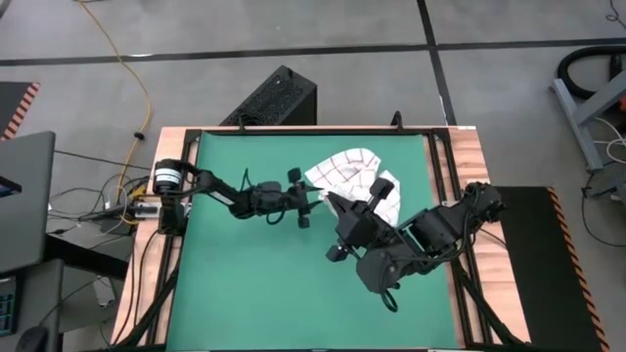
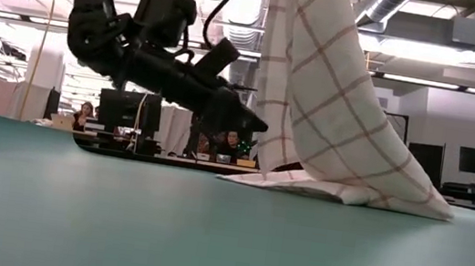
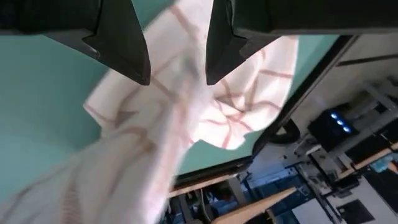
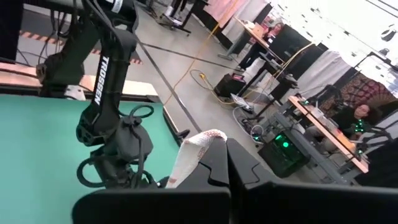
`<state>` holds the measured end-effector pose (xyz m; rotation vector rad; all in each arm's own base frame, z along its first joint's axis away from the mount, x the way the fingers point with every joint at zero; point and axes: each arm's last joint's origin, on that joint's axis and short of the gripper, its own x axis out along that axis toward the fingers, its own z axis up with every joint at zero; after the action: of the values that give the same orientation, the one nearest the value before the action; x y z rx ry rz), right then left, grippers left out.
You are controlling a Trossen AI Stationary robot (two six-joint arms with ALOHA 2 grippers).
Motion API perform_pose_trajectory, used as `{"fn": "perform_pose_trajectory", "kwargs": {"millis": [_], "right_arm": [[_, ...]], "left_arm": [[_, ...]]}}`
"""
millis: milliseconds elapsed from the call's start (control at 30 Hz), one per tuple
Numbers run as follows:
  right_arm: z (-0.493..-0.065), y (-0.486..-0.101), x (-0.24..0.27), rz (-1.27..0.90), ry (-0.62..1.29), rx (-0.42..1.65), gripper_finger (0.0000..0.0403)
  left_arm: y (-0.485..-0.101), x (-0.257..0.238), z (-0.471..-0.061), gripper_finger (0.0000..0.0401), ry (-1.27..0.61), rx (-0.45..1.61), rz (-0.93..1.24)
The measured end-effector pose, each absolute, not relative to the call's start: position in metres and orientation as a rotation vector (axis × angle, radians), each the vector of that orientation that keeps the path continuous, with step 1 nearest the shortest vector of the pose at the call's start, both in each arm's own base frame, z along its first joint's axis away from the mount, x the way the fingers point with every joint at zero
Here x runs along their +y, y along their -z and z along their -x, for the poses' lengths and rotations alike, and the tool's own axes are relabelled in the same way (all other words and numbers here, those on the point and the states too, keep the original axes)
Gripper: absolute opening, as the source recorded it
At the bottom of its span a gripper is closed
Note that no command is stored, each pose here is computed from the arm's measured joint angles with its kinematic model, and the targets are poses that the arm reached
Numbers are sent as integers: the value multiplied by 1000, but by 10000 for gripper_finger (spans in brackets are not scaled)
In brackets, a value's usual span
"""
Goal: Roll towel into tight, uniform cylinder
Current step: Fold the white towel
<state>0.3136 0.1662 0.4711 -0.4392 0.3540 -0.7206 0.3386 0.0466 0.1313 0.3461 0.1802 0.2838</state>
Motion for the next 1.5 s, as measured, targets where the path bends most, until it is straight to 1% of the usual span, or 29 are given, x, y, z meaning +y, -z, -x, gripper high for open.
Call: {"fn": "perform_pose_trajectory", "kwargs": {"millis": [67, 333, 500, 567, 633, 700, 767, 800, 967, 1133, 1267, 1367, 1500], "right_arm": [[-315, -472, 167, 440, 703, 353, 0], [-317, -480, 174, 453, 659, 323, 0], [-316, -484, 179, 477, 641, 308, 0], [-317, -484, 179, 483, 636, 308, 0], [-316, -485, 181, 484, 631, 306, 0], [-315, -484, 181, 486, 630, 309, 1], [-314, -482, 181, 490, 635, 318, 1], [-313, -480, 180, 494, 643, 328, 1], [-301, -463, 166, 526, 788, 385, 1], [-292, -448, 146, 408, 853, 420, 1], [-298, -439, 139, 436, 854, 467, 1], [-300, -438, 131, 416, 885, 474, 1], [-303, -439, 122, 435, 927, 469, 1]], "left_arm": [[-134, 47, -343, 147, -282, 183, -357], [-128, 51, -348, 147, -271, 315, -357], [-126, 54, -347, 140, -322, 347, -345], [-124, 55, -347, 125, -318, 356, -328], [-125, 57, -346, 100, -308, 352, -324], [-125, 57, -346, 66, -318, 353, -317], [-123, 57, -346, 25, -332, 372, -303], [-122, 56, -345, 13, -333, 383, -291], [-123, 37, -342, 2, -354, 454, -275], [-147, 12, -326, 0, -399, 584, -349], [-181, -9, -300, 0, -488, 645, -436], [-212, -25, -274, 0, -536, 626, -465], [-256, -40, -236, 0, -616, 509, -467]]}}
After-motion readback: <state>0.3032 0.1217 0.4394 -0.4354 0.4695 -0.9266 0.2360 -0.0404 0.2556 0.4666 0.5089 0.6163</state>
